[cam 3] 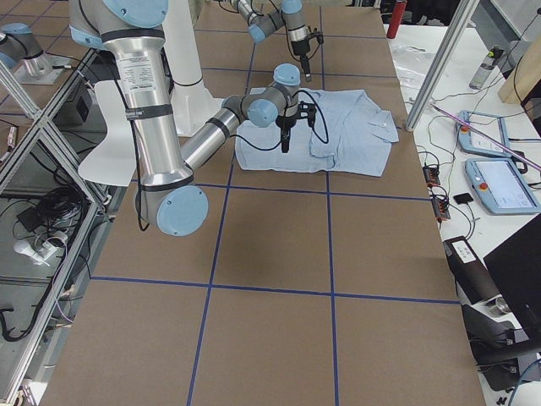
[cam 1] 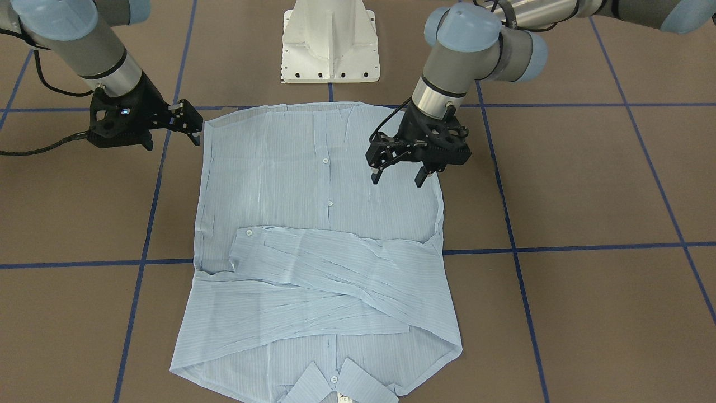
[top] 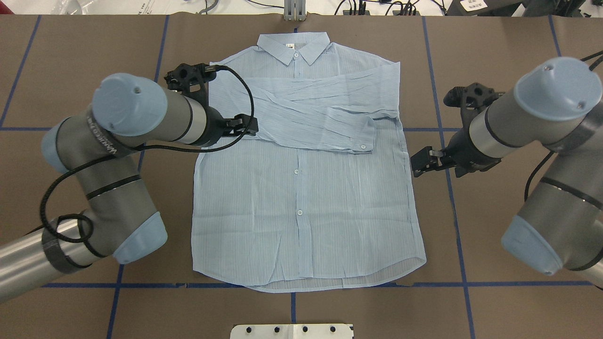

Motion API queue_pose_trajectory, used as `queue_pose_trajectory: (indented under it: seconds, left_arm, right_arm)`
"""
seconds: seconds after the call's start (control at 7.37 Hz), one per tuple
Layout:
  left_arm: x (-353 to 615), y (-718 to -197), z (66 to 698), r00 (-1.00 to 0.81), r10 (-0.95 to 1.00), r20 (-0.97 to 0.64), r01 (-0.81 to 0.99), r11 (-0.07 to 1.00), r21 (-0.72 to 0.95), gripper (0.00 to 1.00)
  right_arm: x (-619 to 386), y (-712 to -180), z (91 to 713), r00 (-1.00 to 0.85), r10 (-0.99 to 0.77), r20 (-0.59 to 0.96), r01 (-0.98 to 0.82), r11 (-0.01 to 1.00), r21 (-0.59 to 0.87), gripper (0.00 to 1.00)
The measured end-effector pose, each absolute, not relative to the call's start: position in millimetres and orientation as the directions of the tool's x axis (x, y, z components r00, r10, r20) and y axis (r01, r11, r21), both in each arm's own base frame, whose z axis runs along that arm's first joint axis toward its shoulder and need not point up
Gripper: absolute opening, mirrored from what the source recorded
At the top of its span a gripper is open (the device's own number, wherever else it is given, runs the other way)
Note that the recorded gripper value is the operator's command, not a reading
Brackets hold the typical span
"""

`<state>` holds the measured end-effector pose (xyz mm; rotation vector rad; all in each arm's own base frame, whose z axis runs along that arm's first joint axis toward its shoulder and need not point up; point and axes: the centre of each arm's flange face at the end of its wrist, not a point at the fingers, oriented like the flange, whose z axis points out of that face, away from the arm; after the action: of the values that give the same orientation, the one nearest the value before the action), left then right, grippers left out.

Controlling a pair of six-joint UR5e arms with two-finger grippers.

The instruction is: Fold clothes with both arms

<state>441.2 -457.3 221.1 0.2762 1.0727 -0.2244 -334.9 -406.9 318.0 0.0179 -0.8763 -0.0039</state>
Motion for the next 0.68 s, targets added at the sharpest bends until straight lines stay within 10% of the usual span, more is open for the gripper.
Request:
queue_pose_trajectory:
  seconds: [0.68]
  left_arm:
    - [391,-420,248,0.478,-0.053,-0.877,0.311,0.944,0.113,1.0]
  right_arm:
    - [-422,-295,355,0.689,-0.007,0.725,-0.016,1.0,0.025,1.0]
